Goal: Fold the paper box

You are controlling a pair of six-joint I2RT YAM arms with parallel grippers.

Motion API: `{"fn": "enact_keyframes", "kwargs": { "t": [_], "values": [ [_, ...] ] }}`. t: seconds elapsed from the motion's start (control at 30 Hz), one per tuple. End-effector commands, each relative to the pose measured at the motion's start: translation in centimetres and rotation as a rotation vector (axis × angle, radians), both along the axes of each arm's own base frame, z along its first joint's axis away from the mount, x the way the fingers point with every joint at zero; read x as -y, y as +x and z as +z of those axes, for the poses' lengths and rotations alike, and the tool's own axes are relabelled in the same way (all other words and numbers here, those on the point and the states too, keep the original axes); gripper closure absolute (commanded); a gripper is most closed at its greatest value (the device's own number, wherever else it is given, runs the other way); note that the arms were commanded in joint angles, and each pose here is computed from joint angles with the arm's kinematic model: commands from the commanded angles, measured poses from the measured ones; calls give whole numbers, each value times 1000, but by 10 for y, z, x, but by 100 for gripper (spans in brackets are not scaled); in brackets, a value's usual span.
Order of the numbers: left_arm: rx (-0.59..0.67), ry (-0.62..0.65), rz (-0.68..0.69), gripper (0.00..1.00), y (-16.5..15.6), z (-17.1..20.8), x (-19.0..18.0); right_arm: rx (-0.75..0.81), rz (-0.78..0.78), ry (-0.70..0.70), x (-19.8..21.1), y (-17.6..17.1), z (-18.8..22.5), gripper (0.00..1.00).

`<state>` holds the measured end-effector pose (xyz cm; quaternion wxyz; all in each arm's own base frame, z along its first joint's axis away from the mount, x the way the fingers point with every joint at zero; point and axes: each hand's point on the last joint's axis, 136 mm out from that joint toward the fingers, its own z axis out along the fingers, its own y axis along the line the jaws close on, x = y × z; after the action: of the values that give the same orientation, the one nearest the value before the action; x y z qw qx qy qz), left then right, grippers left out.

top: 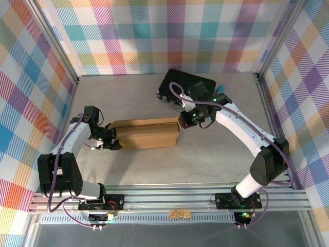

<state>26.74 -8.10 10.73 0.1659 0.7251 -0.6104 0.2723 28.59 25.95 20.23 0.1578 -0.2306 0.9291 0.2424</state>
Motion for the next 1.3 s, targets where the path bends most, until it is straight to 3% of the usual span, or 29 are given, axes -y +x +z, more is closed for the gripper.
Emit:
{"fn": "enact_keyframes", "kwargs": {
  "t": [0.0,1.07,1.17,1.27],
  "values": [
    [-30,70,33,84,-2,-8,-14,-7,-23,67,-17,-2,17,100],
    [-77,61,73,84,-6,-16,-15,118,-42,-39,-11,-18,-34,100],
    [-57,62,67,71,-3,-16,-17,132,-46,-58,-9,-16,-36,100],
    [7,79,21,43,3,-12,-22,143,-50,-89,-5,-13,-35,100]
  ]
}}
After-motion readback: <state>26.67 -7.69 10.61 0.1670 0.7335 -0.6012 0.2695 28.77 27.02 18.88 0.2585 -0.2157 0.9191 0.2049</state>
